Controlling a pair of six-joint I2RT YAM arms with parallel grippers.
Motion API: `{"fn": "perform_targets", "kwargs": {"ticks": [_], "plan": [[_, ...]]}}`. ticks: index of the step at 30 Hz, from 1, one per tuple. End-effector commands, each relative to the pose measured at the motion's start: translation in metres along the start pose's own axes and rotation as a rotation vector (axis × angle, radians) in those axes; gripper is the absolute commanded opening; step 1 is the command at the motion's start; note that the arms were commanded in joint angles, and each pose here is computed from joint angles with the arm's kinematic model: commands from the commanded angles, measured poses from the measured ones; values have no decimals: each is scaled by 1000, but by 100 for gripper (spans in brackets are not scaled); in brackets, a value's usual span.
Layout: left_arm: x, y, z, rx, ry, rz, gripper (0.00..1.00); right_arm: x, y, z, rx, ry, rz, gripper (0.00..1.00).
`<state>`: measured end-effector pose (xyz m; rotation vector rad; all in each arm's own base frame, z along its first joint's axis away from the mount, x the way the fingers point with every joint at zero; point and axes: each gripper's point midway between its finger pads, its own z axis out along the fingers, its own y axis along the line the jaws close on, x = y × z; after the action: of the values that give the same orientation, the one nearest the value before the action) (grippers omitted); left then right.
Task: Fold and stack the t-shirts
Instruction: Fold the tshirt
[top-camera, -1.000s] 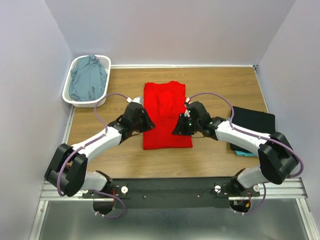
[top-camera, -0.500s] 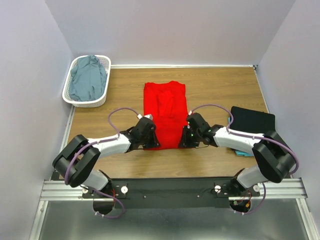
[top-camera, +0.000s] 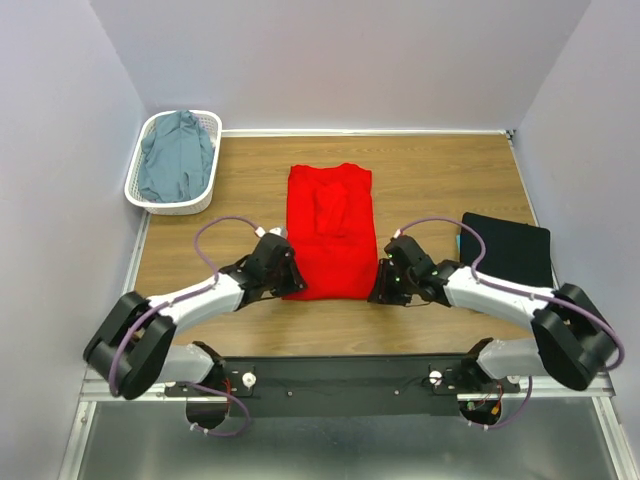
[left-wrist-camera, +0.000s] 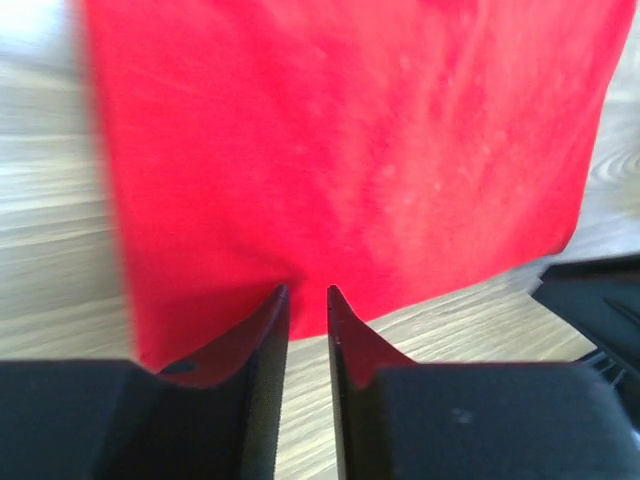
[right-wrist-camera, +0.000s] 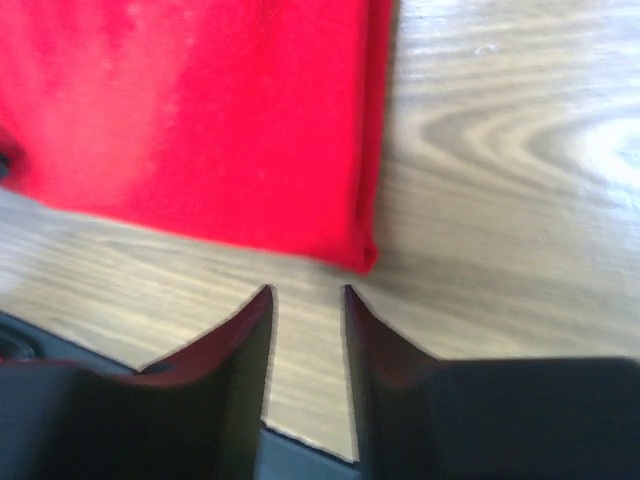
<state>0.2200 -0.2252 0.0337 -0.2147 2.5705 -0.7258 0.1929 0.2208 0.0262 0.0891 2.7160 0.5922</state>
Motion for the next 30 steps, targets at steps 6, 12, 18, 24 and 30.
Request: {"fn": "perform_targets", "kwargs": {"ticks": [6,12,18,24,30], "plan": [[-10,40,-36,-137,-70,-52,38,-10,-10,-21,41,-73,96,52],[3,60,-39,-167,-83,-142,45,-9,-16,-14,75,-71,118,53],[-2,62,-37,-174,-101,-149,49,-13,-19,-10,86,-95,139,53],[-6,50,-40,-111,-111,-150,48,-19,-11,-9,64,-112,149,53],[-16,43,-47,-87,-150,-141,48,-20,-13,-7,71,-122,159,53]]}}
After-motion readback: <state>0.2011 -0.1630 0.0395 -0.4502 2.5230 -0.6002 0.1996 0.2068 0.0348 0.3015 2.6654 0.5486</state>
